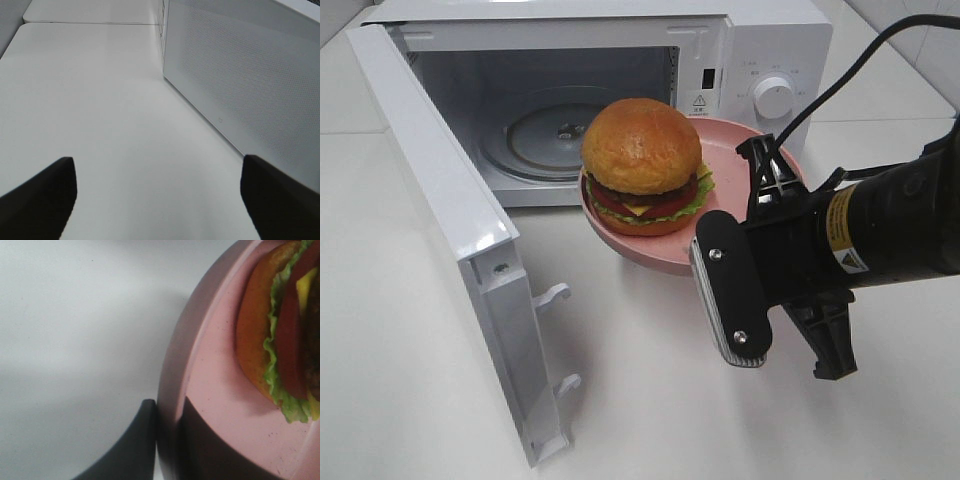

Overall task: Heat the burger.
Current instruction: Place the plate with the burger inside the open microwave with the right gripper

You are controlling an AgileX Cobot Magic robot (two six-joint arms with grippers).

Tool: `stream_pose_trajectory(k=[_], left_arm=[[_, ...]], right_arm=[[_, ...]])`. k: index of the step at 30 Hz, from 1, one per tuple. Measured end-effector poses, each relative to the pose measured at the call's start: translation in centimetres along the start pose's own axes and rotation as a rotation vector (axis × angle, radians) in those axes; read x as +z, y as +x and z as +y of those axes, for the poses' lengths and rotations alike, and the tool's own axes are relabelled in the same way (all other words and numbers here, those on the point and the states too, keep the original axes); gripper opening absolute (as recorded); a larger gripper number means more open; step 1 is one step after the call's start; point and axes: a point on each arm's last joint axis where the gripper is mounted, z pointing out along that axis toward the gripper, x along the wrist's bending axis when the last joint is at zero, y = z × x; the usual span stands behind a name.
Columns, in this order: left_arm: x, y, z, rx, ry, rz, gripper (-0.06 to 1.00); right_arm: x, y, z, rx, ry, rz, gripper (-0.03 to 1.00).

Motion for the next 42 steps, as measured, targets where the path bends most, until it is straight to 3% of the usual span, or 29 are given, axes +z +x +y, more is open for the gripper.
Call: stream_pose_trajectory(k=[23, 42], left_arm=[[0.0, 0.0, 0.0, 0.000, 0.000, 0.000, 0.81], [0.0, 0.0, 0.0, 0.000, 0.000, 0.000, 0.81]], right_arm=[[1.7, -0.1, -1.0, -0.078, -0.051, -0.001, 0.10], [2.2, -0.8, -0.7, -0.152, -0.066, -0.097, 0.10]])
